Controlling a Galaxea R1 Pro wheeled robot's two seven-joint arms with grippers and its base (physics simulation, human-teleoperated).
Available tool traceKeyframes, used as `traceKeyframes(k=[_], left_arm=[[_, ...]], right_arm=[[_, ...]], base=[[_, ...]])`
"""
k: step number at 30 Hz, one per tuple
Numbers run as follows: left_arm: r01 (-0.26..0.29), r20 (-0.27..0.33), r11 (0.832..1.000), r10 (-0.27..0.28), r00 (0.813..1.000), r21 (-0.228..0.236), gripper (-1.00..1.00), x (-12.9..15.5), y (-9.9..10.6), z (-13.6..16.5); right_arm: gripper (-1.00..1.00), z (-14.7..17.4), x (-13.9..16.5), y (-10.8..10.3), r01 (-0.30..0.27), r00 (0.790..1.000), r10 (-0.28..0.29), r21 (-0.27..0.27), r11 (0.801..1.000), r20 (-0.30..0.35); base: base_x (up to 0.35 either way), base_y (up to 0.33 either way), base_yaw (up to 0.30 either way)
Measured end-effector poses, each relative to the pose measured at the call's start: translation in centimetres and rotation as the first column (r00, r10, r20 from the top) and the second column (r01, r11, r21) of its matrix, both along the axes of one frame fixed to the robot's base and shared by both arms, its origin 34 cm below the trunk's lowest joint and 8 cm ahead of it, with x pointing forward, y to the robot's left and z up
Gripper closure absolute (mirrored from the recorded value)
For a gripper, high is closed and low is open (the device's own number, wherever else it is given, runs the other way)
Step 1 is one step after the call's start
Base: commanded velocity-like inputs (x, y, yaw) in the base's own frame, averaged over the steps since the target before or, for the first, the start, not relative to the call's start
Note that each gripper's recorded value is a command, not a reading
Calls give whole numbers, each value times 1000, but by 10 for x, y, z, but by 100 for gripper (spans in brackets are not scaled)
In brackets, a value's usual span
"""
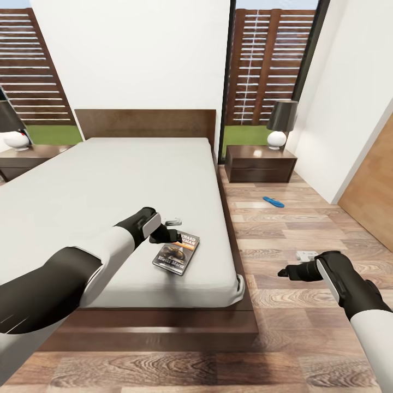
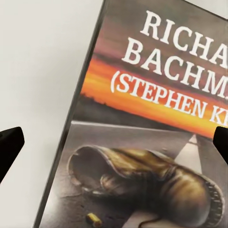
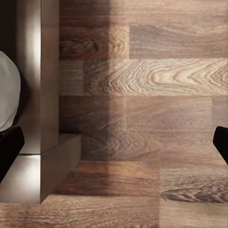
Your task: In the bedroom, move the book from the bed onto either nightstand, and place the two sandals side by side next to the bed.
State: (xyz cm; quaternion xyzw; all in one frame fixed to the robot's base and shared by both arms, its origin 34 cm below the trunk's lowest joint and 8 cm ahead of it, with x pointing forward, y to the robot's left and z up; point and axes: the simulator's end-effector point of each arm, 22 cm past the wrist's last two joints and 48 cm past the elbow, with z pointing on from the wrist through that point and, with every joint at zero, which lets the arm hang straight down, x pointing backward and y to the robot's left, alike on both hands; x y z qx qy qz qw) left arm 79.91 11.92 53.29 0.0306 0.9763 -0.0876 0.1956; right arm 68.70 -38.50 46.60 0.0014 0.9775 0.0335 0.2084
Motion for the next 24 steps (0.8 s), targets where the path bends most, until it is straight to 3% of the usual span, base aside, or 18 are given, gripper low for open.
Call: traceKeyframes(k=[24], left_arm=[[2,0,1000,-2,1000,-2,-100,0,-2,0]], right_arm=[[-100,0,0,0,-1,1000,1,1,1000,1]], base=[[0,0,0]])
